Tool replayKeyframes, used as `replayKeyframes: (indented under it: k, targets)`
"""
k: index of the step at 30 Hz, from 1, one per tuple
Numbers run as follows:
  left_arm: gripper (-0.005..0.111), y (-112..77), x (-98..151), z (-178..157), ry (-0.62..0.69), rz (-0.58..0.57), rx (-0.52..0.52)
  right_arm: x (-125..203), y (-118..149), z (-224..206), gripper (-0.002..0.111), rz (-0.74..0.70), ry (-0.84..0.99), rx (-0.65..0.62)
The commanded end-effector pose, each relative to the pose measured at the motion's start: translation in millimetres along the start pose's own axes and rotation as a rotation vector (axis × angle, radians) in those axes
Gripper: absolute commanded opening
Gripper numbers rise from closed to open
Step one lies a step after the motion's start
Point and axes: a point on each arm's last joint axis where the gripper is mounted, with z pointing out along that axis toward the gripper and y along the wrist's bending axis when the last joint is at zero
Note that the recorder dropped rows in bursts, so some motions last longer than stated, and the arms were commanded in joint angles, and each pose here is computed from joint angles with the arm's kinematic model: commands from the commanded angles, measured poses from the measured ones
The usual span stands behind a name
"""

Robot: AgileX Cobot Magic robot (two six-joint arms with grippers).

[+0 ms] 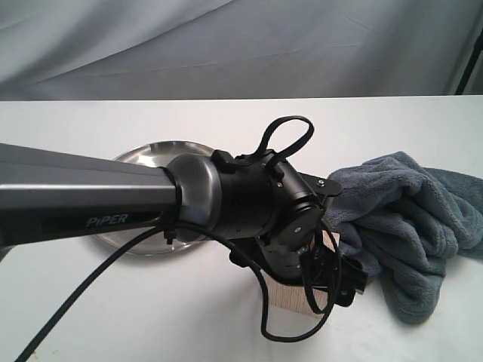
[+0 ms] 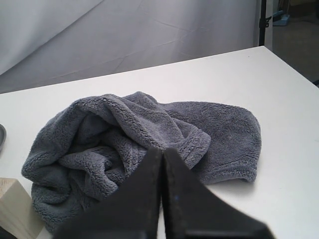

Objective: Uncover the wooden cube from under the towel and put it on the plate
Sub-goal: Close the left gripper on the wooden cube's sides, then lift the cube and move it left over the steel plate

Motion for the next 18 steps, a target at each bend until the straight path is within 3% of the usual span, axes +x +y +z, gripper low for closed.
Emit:
replayKeyframes:
  k: [1, 14, 18]
  targets:
    - [0.105, -1.8, 0.8, -1.0, 0.000, 0.015, 0.002, 0.6, -0.4, 0.0, 0.000, -0.001, -0.003, 0.006]
    - [0.104, -1.8, 0.8, -1.0, 0.000, 0.015, 0.002, 0.6, -0.4, 0.0, 0.000, -0.001, -0.003, 0.006]
    - [0.095, -1.8, 0.8, -1.0, 0.000, 0.015, 0.002, 0.6, -0.4, 0.0, 0.000, -0.001, -0.003, 0.006]
